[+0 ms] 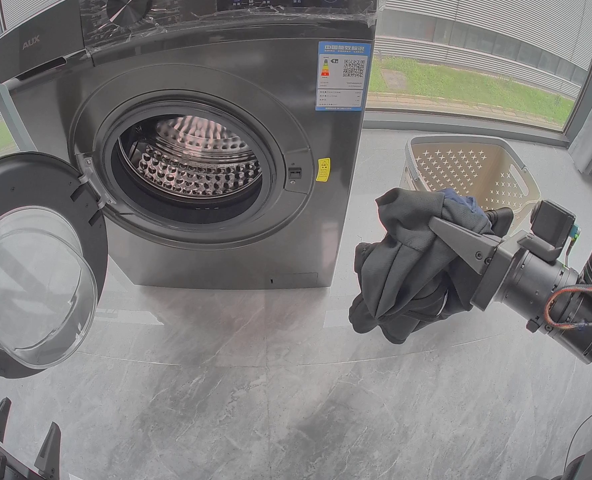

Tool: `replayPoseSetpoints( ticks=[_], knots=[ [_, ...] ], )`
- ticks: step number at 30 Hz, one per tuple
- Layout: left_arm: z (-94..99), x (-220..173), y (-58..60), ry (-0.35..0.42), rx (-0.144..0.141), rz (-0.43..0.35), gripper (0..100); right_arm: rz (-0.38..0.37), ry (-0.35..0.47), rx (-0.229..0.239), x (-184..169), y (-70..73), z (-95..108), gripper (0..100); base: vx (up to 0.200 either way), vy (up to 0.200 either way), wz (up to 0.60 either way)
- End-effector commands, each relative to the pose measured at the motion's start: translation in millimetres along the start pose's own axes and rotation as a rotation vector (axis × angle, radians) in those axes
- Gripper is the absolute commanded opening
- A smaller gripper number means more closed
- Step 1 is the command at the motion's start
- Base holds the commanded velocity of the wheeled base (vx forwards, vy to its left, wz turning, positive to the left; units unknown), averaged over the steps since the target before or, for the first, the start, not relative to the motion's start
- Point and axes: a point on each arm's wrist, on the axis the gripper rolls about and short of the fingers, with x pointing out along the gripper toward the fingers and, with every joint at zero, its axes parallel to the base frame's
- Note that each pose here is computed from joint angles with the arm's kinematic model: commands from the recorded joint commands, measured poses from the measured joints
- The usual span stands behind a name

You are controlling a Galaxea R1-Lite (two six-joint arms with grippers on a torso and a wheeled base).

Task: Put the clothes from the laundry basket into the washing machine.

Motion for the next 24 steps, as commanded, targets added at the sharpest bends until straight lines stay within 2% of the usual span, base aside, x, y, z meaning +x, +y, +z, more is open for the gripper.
replayPoseSetpoints(
  ticks=[1,17,24],
  knots=[
    [-5.3,-0.1,0.2,-0.001,0.000,0.000,100,-0.001,0.002,0.000,0.5,-0.2,-0.6,0,0.000,0.200,0.00],
    [-5.3,-0.1,0.2,-0.001,0.000,0.000,100,-0.003,0.002,0.000,0.5,-0.5,-0.6,0,0.000,0.200,0.00],
    [-5.3,-0.1,0.2,-0.001,0.000,0.000,100,-0.004,0.007,0.001,1.4,-0.8,-1.7,0,0.000,0.000,0.00]
  ],
)
